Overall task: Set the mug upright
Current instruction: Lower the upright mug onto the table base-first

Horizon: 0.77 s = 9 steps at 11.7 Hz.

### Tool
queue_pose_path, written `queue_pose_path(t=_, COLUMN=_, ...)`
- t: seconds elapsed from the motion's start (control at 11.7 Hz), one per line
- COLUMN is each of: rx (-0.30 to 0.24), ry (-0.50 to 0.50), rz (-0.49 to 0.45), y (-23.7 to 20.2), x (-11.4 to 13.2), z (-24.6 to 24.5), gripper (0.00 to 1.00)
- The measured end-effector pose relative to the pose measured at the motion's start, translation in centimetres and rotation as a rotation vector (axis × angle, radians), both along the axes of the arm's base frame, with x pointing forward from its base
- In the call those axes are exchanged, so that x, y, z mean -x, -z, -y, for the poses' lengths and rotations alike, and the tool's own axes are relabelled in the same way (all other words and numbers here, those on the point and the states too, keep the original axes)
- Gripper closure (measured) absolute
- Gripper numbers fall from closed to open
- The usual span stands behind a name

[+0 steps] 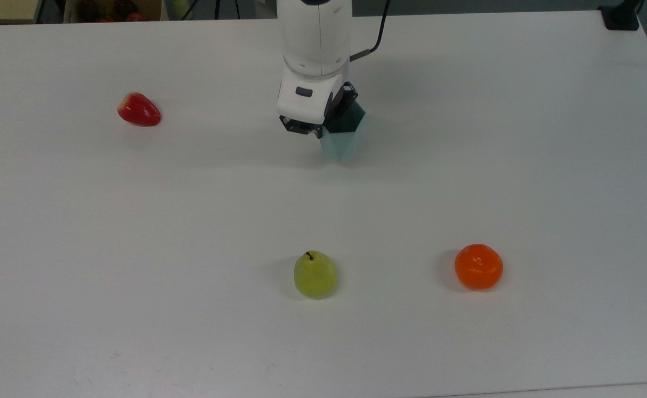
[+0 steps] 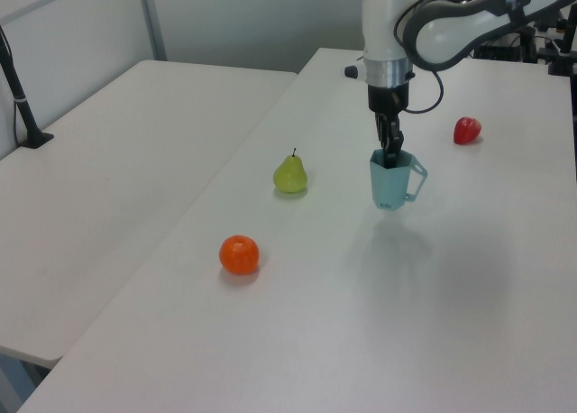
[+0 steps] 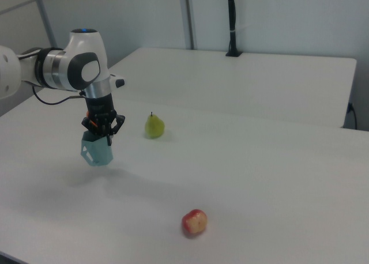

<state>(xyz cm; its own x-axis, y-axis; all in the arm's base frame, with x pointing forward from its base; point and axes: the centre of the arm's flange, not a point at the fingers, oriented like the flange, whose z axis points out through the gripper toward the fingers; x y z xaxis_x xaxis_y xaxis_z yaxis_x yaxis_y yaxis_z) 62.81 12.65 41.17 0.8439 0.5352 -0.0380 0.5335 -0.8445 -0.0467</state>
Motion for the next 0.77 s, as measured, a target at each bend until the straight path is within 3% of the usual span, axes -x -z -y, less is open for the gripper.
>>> queue_pose_path(t=0.26, rx=0.022, ry=-0.030, rz=0.033, y=1.4, x=-0.8, z=-0.3, gripper=0.94)
queue_pose_path(t=0.77, rx=0.017, ry=-0.059, rz=0.041, y=4.0, x=-1.4, z=-1.5, gripper=0.94)
